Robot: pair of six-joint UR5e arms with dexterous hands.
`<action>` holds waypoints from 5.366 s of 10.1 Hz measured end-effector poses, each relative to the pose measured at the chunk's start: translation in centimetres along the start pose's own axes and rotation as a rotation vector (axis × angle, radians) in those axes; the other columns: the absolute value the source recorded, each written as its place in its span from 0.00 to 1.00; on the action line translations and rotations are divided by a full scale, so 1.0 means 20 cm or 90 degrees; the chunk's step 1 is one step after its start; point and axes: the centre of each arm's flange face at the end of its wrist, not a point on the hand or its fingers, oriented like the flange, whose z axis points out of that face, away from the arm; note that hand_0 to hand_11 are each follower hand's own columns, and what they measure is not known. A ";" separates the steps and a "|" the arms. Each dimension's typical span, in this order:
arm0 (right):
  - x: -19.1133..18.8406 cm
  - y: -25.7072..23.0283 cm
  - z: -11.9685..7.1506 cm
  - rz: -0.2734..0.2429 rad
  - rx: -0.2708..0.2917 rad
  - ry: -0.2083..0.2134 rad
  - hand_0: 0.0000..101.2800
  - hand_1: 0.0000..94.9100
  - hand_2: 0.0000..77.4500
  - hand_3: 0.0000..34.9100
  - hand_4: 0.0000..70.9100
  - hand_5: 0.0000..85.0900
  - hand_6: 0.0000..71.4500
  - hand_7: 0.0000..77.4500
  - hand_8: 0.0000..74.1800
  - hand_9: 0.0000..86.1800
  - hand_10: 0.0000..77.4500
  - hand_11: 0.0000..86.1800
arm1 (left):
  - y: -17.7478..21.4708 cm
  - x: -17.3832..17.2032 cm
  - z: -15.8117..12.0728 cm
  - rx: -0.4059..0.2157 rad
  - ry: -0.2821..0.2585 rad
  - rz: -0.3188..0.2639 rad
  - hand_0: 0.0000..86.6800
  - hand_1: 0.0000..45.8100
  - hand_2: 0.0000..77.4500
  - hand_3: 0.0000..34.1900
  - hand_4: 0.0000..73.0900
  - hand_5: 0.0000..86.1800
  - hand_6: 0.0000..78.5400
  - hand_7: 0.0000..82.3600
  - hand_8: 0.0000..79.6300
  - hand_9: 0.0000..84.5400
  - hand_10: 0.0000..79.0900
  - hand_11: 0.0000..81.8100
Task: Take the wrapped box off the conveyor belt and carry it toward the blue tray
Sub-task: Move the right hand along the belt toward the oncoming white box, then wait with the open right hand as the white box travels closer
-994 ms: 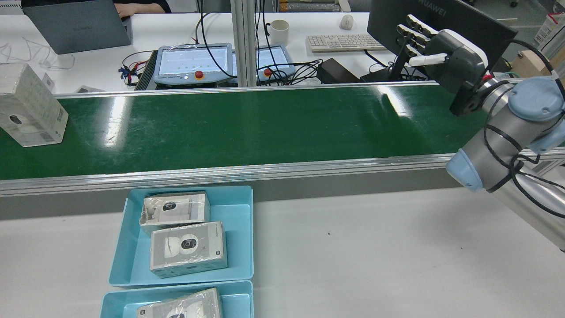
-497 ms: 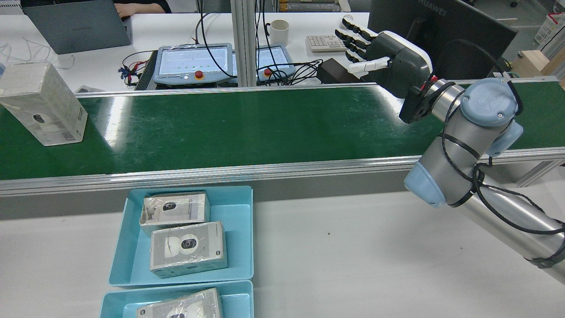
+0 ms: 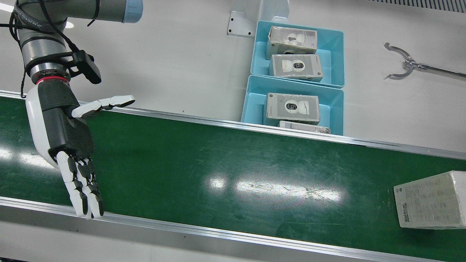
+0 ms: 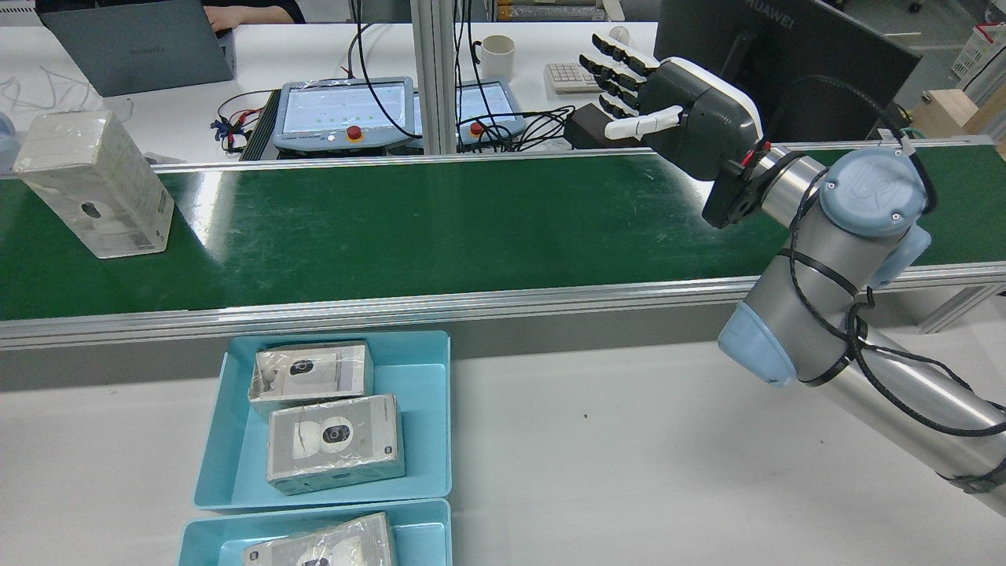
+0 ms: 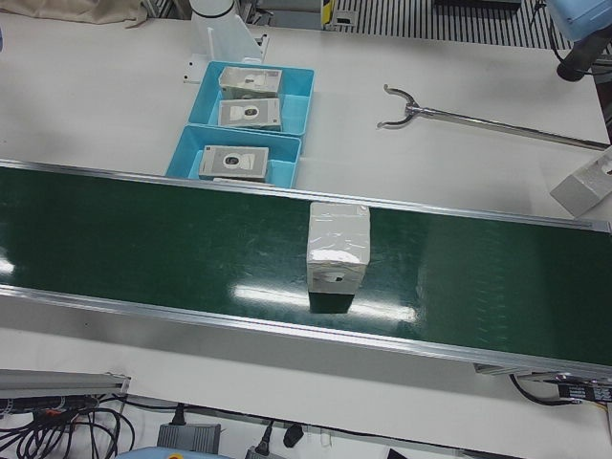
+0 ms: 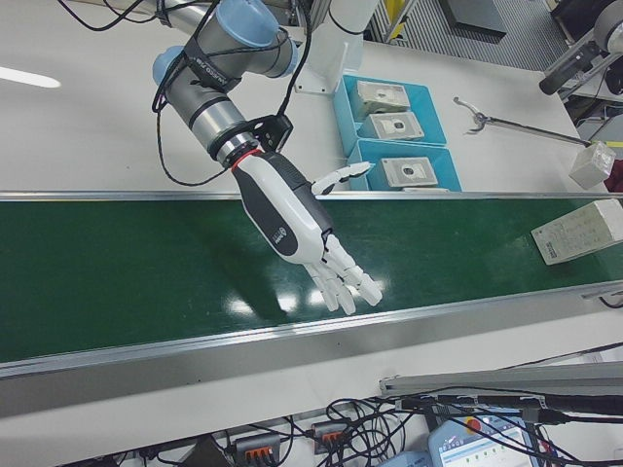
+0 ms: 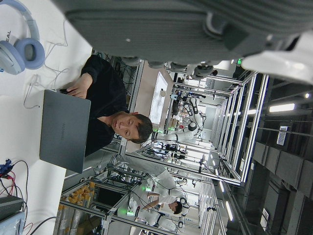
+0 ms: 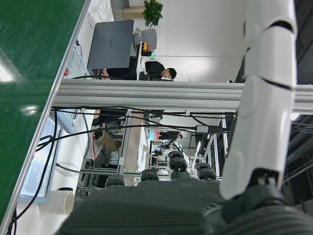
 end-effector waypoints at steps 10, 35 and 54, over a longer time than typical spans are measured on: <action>-0.01 0.06 -0.02 0.003 -0.015 -0.002 0.45 0.10 0.13 0.23 0.00 0.04 0.00 0.00 0.01 0.01 0.00 0.01 | 0.00 0.00 0.00 0.000 0.000 0.000 0.00 0.00 0.01 0.00 0.00 0.01 0.00 0.00 0.00 0.00 0.00 0.00; 0.22 0.03 0.00 0.012 -0.005 0.040 0.46 0.14 0.18 0.28 0.01 0.10 0.00 0.01 0.00 0.01 0.00 0.01 | 0.00 0.00 0.00 0.000 0.000 0.000 0.00 0.00 0.01 0.00 0.00 0.01 0.00 0.00 0.00 0.00 0.00 0.00; 0.26 0.01 0.02 0.010 0.002 0.046 0.46 0.14 0.16 0.30 0.01 0.10 0.00 0.01 0.00 0.01 0.00 0.01 | 0.00 0.00 0.00 0.000 0.000 0.000 0.00 0.00 0.01 0.00 0.00 0.01 0.00 0.00 0.00 0.00 0.01 0.00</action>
